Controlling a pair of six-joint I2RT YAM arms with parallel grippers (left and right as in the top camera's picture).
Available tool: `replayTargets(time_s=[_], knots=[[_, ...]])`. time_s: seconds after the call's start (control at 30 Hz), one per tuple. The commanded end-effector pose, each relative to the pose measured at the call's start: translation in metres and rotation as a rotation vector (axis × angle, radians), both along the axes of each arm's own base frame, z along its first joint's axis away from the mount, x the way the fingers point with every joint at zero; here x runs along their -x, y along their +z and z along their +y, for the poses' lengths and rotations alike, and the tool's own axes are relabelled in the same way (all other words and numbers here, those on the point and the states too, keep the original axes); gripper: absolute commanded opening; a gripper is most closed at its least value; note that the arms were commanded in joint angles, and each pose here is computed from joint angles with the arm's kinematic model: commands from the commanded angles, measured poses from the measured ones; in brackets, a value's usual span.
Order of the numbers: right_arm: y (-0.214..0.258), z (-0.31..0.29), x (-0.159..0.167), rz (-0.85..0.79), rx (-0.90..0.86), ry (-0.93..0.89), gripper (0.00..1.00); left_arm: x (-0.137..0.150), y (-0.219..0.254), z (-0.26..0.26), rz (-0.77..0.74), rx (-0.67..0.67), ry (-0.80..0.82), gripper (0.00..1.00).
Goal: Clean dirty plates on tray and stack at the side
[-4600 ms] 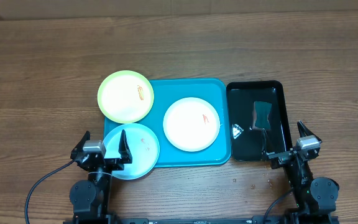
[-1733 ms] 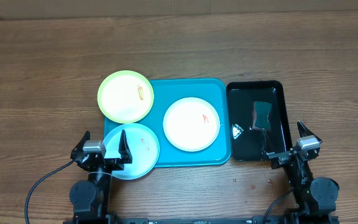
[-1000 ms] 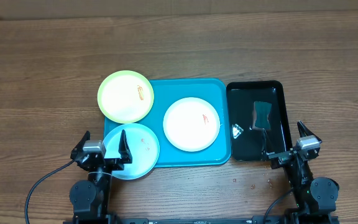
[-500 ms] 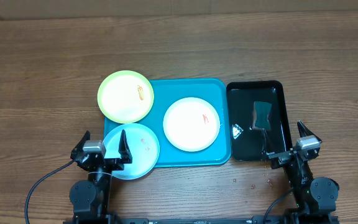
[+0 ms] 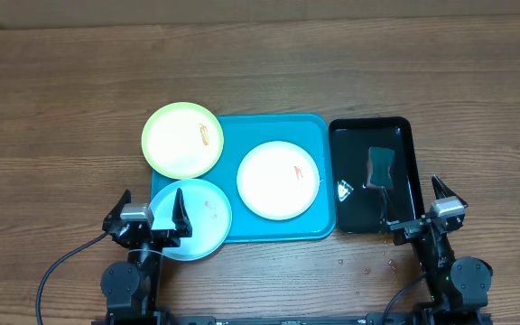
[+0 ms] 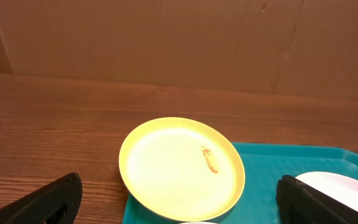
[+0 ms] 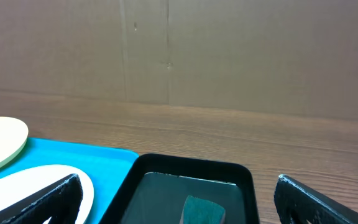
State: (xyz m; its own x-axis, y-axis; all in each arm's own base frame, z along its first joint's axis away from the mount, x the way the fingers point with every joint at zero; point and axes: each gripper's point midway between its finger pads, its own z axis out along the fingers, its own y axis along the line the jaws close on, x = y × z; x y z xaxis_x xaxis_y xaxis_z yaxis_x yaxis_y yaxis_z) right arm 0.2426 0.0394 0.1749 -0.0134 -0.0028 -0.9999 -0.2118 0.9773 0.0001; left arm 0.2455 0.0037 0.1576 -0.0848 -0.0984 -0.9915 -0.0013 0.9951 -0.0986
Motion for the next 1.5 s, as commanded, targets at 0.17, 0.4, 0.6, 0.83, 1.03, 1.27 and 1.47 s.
replayTargets(time_s=[0.17, 0.4, 0.6, 0.83, 1.03, 1.27, 1.47], knots=[[-0.002, 0.002, 0.000, -0.005, 0.003, 0.011, 1.00, 0.000, -0.002, 0.000, 0.004, -0.027, 0.000, 1.00], [-0.002, 0.002, 0.000, -0.005, 0.003, 0.011, 1.00, 0.000, -0.002, 0.000, 0.004, -0.027, 0.001, 1.00], [-0.002, 0.002, 0.000, -0.005, 0.003, 0.011, 1.00, 0.000, -0.001, -0.005, -0.001, 0.000, -0.030, 1.00], [-0.002, 0.002, 0.000, -0.005, 0.003, 0.011, 1.00, 0.008, 0.010, -0.025, 0.036, 0.092, -0.134, 1.00], [-0.002, 0.002, 0.000, -0.005, 0.003, 0.011, 1.00, 0.030, 0.046, -0.031, 0.135, 0.102, -0.160, 1.00], [-0.002, 0.002, 0.000, -0.005, 0.003, 0.011, 1.00, 0.049, 0.090, -0.049, 0.334, 0.121, -0.256, 1.00], [-0.001, 0.004, 0.001, -0.008, 0.002, 0.024, 1.00, 0.044, 0.101, -0.054, 0.582, 0.183, -0.273, 1.00]])
